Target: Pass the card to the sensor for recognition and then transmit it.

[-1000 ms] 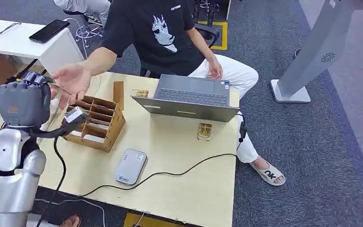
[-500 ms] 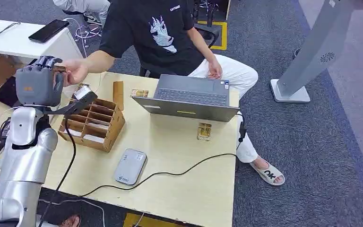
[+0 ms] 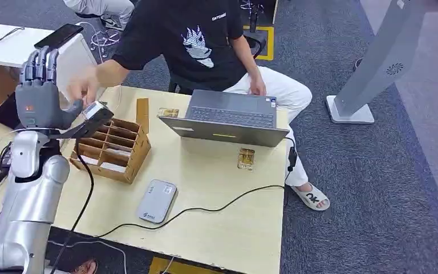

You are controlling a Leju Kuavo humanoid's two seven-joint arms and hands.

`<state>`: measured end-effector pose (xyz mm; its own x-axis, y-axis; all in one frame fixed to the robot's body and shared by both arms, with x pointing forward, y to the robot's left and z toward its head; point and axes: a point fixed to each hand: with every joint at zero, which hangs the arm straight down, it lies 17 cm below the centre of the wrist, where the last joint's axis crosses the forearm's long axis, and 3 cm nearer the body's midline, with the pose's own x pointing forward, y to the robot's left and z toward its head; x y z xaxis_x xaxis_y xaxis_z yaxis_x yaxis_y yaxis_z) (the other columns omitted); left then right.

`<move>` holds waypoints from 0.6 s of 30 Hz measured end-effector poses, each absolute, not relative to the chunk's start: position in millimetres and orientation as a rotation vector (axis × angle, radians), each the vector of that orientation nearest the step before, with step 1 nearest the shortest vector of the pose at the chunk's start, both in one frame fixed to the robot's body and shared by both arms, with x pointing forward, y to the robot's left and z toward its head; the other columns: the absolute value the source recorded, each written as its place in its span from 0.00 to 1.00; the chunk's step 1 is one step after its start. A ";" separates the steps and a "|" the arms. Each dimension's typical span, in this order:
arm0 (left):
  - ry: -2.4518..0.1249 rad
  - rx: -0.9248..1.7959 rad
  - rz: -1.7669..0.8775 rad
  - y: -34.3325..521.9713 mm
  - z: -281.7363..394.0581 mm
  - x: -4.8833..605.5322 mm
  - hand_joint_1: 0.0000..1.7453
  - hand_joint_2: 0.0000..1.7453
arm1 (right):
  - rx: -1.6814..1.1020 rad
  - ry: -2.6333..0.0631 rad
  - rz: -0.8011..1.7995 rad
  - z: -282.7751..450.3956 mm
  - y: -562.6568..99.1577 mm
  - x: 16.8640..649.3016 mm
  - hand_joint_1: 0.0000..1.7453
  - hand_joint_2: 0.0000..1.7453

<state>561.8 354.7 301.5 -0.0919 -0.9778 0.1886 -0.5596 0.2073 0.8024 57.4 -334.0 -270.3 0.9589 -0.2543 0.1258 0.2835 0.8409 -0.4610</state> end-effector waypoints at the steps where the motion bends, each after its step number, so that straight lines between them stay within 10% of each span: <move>1: -1.759 1.441 -0.722 355.4 301.7 559.7 0.00 1.00 | -0.496 -0.061 -0.284 -270.3 -334.0 57.5 0.00 1.00; 18: -1.893 1.316 -0.652 352.7 290.4 520.7 0.00 1.00 | -0.500 -0.059 -0.312 -270.2 -334.0 55.5 0.00 1.00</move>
<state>520.7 352.7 290.4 -0.2111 -0.9374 0.2771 -0.5681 0.3483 0.7456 55.5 -334.0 -270.2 0.9511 -0.2798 0.1311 0.3083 0.8315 -0.4622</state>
